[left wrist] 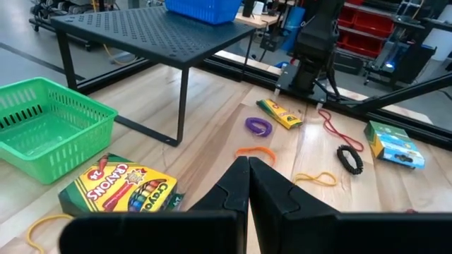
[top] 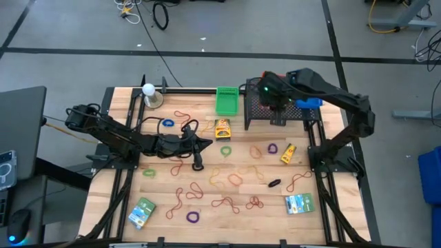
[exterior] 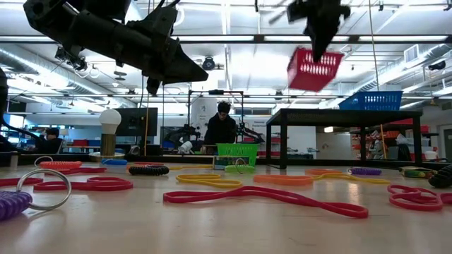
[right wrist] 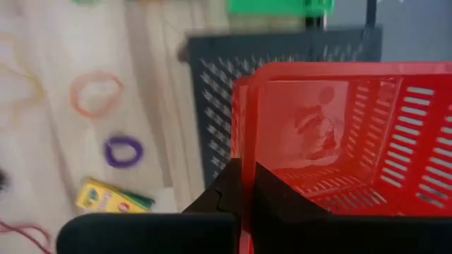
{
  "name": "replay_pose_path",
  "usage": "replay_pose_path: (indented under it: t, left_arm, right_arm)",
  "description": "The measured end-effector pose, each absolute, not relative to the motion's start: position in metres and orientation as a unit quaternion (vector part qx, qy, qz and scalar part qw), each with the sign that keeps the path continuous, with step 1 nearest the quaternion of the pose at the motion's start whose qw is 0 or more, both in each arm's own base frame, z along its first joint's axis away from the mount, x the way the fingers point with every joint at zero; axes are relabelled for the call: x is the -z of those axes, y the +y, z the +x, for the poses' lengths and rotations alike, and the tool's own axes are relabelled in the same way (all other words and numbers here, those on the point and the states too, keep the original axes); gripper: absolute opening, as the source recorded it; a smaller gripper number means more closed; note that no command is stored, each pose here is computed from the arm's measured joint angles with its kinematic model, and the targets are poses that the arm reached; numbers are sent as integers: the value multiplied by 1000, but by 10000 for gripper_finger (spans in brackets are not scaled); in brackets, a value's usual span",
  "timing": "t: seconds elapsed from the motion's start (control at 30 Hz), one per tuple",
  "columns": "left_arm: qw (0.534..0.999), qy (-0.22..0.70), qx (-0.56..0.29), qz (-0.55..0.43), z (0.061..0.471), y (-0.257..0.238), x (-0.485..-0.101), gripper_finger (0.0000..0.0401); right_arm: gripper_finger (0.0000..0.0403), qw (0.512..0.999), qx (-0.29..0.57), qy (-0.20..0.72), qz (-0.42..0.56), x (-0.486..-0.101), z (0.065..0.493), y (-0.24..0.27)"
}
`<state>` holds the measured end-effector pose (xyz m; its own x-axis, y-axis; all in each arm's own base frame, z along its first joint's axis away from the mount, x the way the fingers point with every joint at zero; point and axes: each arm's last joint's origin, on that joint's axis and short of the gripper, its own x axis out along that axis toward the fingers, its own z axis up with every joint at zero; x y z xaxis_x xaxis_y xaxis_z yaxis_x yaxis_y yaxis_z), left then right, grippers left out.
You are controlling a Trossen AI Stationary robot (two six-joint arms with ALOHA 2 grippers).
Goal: Pick & Place Office Desk Supplies
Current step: Put the red bin on the shelf
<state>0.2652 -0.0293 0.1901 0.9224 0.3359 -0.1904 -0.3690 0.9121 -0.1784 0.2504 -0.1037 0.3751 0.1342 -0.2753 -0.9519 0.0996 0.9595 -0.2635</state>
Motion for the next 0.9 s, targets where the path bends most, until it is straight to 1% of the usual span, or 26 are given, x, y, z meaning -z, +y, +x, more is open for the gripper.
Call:
replay_pose_path:
  t: [0.23,0.3,0.57,0.9]
  left_arm:
    - [974,85,-182,-104,265,-29,-189,11]
    - [974,87,-182,-104,265,-29,-188,11]
    - [973,87,-184,-105,265,-29,-188,11]
    - [973,86,-184,-107,265,-29,-188,11]
  right_arm:
    - [10,692,101,711,-68,-330,239,-128]
    - [10,683,95,720,-76,-321,238,-131]
    - [10,678,99,724,-78,-301,236,-142]
    - [11,665,105,736,-74,-296,231,-145]
